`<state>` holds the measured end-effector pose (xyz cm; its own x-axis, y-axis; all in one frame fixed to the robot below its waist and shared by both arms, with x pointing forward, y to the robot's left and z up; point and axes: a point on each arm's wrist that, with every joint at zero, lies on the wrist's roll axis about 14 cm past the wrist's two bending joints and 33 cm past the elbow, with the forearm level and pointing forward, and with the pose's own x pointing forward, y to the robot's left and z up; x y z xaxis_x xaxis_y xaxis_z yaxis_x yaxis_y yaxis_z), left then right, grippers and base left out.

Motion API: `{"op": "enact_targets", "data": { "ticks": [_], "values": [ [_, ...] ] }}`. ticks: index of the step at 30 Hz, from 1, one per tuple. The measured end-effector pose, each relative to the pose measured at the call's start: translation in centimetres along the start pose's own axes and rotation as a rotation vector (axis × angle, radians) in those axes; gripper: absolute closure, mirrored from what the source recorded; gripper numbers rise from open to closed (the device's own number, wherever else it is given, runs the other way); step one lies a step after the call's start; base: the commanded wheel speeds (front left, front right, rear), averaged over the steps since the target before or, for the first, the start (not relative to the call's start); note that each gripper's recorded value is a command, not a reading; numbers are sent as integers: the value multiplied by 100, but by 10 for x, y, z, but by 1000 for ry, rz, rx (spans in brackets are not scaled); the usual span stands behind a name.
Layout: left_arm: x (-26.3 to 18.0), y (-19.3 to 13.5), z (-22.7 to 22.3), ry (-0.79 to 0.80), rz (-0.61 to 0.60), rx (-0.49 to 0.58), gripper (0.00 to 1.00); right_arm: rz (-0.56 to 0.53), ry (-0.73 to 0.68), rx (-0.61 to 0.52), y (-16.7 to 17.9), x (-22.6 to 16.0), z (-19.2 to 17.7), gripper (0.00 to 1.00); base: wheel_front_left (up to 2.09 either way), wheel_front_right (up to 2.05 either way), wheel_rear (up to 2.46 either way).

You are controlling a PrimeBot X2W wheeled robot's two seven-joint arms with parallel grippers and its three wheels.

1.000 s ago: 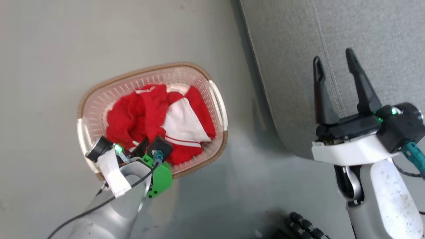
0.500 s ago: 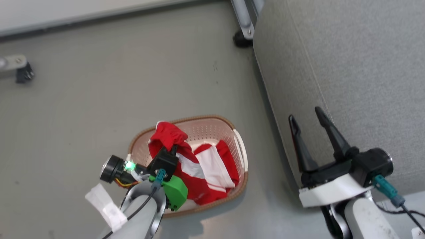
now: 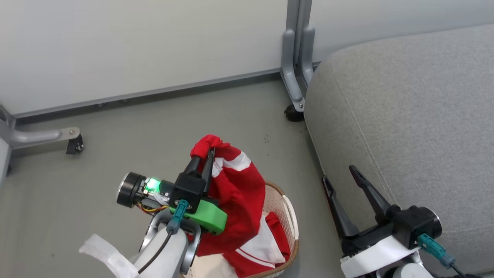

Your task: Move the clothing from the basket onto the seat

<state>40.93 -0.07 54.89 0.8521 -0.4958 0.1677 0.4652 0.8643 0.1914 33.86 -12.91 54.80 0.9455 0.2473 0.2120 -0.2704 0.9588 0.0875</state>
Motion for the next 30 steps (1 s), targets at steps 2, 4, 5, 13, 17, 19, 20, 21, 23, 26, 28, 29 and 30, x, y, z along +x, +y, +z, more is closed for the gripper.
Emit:
{"op": "enact_targets", "data": {
  "ticks": [2, 4, 5, 13, 17, 19, 20, 21, 23, 26, 28, 29, 30],
  "values": [
    [-1, -1, 13, -36, 1, -1, 100, 12, -5, 2, 5, -2, 2, 0, 0, 0, 0],
    [-2, -1, 25, -68, 3, -13, 100, 28, -9, 7, 10, -2, 3, 0, 0, 0, 0],
    [-2, -1, 29, -79, 5, -19, 100, 36, -10, 9, 13, -2, 3, 0, 0, 0, 0],
    [-2, -12, 53, -153, -31, -65, 100, 154, -12, 34, 49, 5, 3, 0, 0, 0, 0],
    [-2, -19, 60, -171, -52, -76, 100, 209, -34, 20, 62, 15, 9, 0, 0, 0, 0],
    [-1, -24, 62, -175, -70, -80, 100, 231, -44, 4, 67, 19, 12, 0, 0, 0, 0],
    [-1, -27, 64, -180, -80, -82, 100, 243, -47, -10, 69, 21, 13, 0, 0, 0, 0],
    [-1, -30, 67, -188, -86, -85, 100, 253, -44, -23, 70, 22, 11, 0, 0, 0, 0],
    [0, -34, 73, -200, -102, -87, 100, 259, -20, -43, 69, 22, 4, 0, 0, 0, 0],
    [-1, -41, 82, -222, -125, -93, 100, 254, 43, -61, 64, 21, -16, 0, 0, 0, 0],
    [-2, -45, 90, -240, -139, -97, 100, 236, 84, -58, 58, 19, -28, 0, 0, 0, 0],
    [-3, -47, 93, -249, -146, -99, 100, 233, 96, -59, 57, 19, -32, 0, 0, 0, 0],
    [-4, -49, 97, -257, -154, -101, 100, 233, 114, -60, 56, 17, -38, 0, 0, 0, 0]
  ]
}}
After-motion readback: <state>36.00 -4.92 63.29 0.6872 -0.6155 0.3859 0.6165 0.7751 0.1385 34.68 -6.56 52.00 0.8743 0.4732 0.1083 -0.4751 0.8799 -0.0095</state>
